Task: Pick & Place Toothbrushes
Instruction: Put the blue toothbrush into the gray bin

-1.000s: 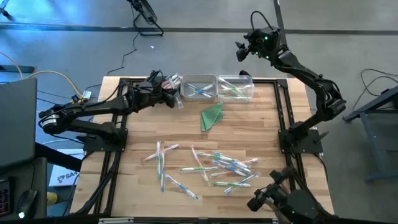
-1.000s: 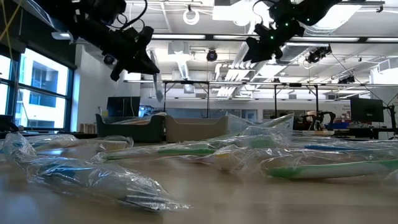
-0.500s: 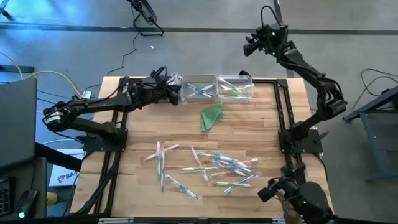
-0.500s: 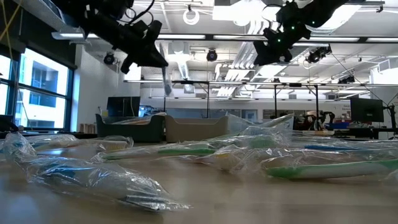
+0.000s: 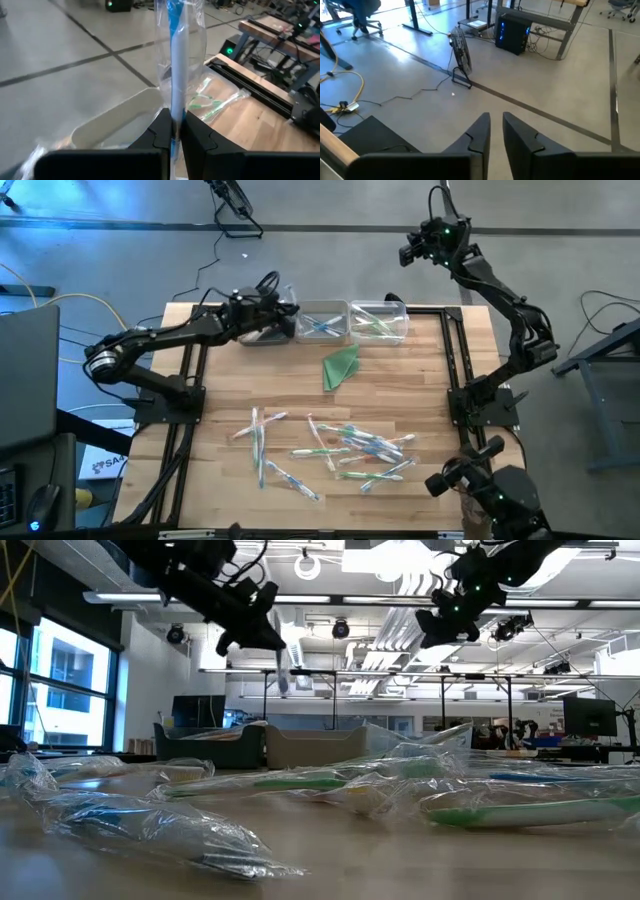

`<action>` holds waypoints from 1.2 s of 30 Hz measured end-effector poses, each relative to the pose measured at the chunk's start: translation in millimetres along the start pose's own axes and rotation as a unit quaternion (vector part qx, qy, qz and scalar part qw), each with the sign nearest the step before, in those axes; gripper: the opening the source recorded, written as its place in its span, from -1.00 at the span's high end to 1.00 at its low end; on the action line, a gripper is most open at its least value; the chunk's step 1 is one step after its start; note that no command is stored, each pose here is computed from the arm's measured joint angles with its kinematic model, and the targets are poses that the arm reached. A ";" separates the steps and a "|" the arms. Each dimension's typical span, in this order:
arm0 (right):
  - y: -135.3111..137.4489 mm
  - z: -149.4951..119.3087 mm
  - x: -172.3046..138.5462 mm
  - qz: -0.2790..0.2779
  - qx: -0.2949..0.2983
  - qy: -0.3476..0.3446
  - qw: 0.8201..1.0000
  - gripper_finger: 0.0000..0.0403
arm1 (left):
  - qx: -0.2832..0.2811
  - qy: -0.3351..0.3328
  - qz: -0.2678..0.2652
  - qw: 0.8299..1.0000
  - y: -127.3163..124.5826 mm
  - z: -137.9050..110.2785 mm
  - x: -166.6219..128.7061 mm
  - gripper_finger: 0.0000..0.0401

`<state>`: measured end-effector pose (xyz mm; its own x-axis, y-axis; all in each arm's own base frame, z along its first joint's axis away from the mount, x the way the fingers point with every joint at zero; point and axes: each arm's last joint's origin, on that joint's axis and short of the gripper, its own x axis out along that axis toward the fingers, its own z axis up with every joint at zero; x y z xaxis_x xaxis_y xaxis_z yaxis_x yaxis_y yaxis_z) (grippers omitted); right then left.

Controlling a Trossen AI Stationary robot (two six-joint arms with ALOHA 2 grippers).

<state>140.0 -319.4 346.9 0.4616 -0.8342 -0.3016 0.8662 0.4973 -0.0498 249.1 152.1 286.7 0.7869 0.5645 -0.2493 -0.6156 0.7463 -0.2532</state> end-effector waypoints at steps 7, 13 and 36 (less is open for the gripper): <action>-2.5 -1.5 -0.2 -0.003 0.002 0.006 1.000 0.90 | 0.045 0.011 -0.011 0.999 5.6 19.8 27.8 0.93; -2.3 -2.0 -0.1 -0.003 0.003 0.007 1.000 0.92 | 0.082 0.052 0.002 0.995 6.9 26.5 51.1 0.93; -1.7 -27.6 31.2 0.013 0.000 0.056 0.998 0.93 | 0.106 0.092 0.007 0.990 15.5 4.9 98.4 0.93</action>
<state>147.7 -339.7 311.3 0.4590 -0.7893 -0.4079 0.8543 0.5181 -0.0413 317.1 220.9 262.8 0.7452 0.5167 -0.4216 -0.5889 0.8065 -0.0522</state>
